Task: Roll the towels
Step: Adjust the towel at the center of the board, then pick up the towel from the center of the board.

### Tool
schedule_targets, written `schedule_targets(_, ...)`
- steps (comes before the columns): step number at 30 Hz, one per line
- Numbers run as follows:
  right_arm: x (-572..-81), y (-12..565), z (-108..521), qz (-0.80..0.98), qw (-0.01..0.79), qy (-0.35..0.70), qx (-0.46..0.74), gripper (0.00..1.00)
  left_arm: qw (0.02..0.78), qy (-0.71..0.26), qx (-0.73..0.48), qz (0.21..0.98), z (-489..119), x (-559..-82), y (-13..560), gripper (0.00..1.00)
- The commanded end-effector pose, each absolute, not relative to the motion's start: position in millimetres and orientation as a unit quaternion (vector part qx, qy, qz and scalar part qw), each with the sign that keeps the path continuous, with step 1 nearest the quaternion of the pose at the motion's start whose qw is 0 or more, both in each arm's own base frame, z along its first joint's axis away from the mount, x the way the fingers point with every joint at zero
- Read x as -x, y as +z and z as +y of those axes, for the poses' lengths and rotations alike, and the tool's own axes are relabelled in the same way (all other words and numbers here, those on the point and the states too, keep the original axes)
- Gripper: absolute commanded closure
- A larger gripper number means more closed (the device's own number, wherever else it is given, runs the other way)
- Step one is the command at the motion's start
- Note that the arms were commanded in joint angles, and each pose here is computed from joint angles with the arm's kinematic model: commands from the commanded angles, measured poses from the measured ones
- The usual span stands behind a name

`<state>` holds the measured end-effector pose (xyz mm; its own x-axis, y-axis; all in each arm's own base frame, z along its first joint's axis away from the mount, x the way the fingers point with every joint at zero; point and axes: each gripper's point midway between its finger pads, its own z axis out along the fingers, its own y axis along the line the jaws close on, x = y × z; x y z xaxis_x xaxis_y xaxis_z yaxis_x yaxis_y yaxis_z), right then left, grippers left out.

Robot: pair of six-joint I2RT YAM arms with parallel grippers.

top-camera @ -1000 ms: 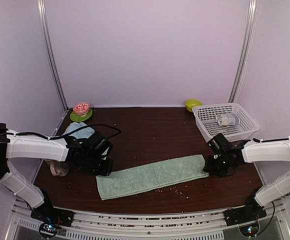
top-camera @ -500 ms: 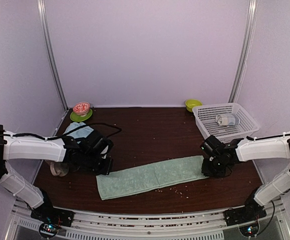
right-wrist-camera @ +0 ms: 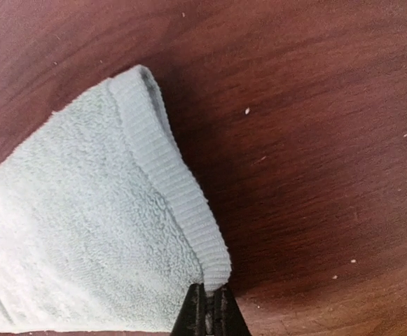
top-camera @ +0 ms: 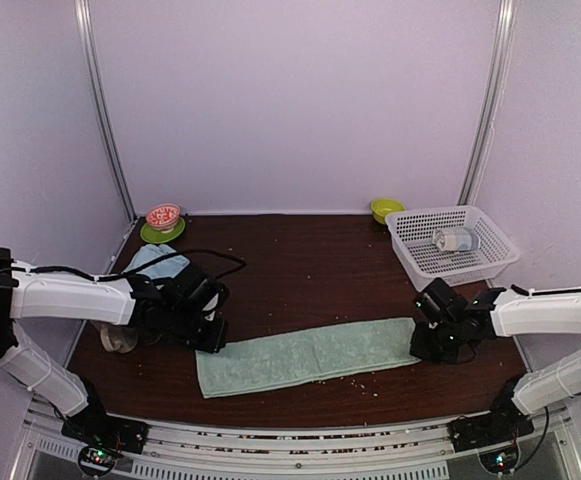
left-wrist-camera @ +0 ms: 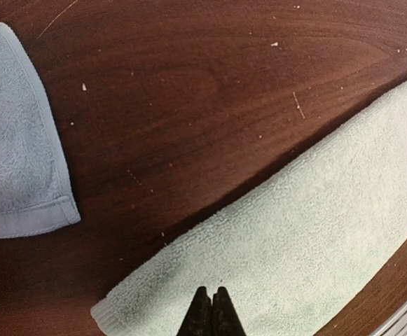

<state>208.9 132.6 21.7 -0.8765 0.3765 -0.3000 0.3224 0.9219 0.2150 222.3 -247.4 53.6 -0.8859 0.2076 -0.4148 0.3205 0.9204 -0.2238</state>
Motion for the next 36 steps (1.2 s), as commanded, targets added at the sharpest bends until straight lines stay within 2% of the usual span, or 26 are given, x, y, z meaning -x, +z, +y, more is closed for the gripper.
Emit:
schedule_targets(1,-221,56,115,0.955,0.226,0.051,-0.186,1.00,0.213,-0.173,-0.146,0.950,-267,-235,70,1.00)
schedule_targets(9,-247,114,114,0.945,0.303,0.039,-0.114,1.00,0.218,-0.191,-0.149,0.945,-287,-248,88,1.00)
schedule_targets(18,-243,170,177,0.915,0.366,0.164,0.050,1.00,0.221,-0.188,-0.133,0.948,-281,-247,94,1.00)
schedule_targets(29,-204,179,280,0.863,0.389,0.246,0.208,1.00,0.214,-0.196,-0.077,0.954,-255,-227,73,1.00)
schedule_targets(36,-186,171,339,0.852,0.375,0.235,0.279,1.00,0.221,-0.186,-0.064,0.955,-240,-221,72,1.00)
